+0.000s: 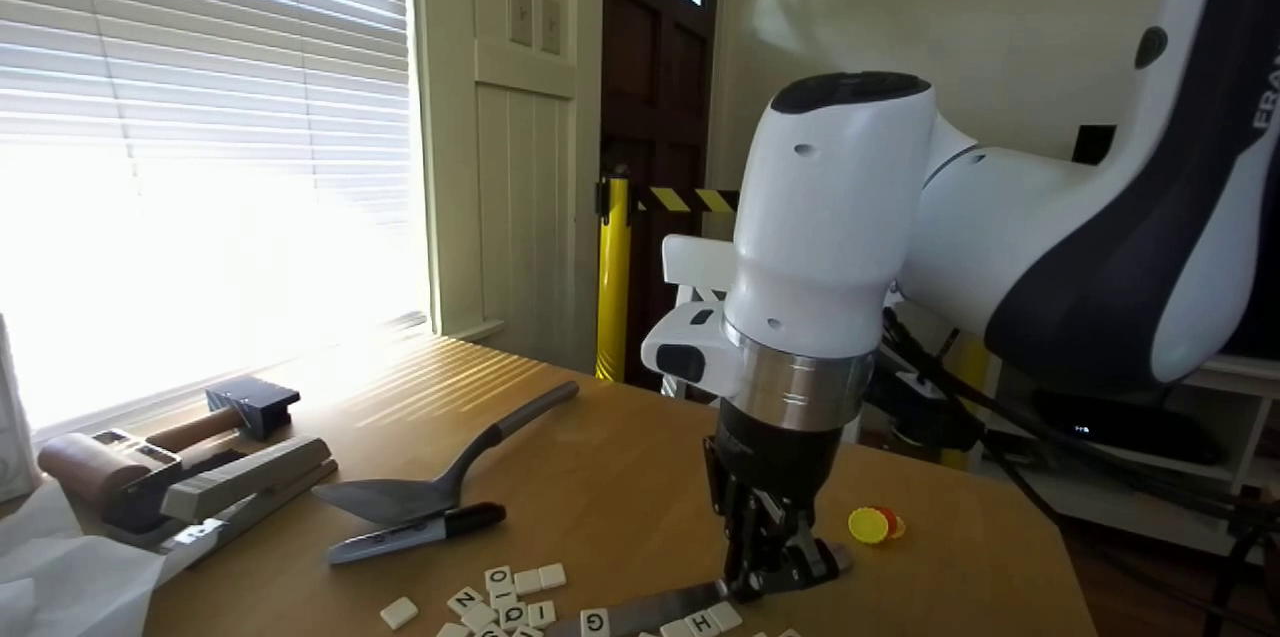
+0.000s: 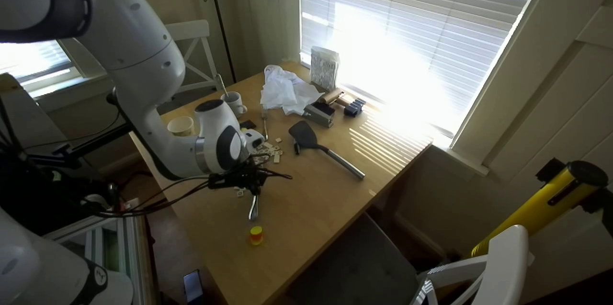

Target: Drag the scrabble letters with the butter knife

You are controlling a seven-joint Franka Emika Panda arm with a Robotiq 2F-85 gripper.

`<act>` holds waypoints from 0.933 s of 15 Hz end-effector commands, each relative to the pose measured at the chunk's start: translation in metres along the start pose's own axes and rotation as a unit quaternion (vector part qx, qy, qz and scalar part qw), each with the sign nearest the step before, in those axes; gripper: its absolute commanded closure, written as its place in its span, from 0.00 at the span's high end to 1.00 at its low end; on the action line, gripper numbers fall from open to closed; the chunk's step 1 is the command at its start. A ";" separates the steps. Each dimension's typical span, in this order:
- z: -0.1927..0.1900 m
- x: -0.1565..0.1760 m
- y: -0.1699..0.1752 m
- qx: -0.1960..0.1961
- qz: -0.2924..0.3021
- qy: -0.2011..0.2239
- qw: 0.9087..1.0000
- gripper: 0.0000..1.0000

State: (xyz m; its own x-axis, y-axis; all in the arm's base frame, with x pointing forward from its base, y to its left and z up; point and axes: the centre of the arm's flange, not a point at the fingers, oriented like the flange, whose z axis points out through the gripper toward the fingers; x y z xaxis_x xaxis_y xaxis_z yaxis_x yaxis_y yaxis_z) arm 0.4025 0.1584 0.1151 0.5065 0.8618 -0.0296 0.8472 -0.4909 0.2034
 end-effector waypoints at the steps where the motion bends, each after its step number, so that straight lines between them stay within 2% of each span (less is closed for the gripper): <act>1: -0.006 0.007 0.000 -0.036 0.010 0.012 0.999 0.04; 4: -0.011 0.010 0.008 -0.064 0.008 0.010 0.998 0.04; 8: -0.012 0.008 0.011 -0.066 -0.002 -0.006 0.998 0.04; 14: -0.019 0.011 0.031 -0.159 0.040 -0.008 0.986 0.04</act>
State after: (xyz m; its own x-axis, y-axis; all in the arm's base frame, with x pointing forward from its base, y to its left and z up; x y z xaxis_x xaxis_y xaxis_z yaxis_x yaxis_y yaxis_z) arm 0.4365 0.1531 0.1455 0.5542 0.8318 -0.0300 0.7624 -0.4928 0.4193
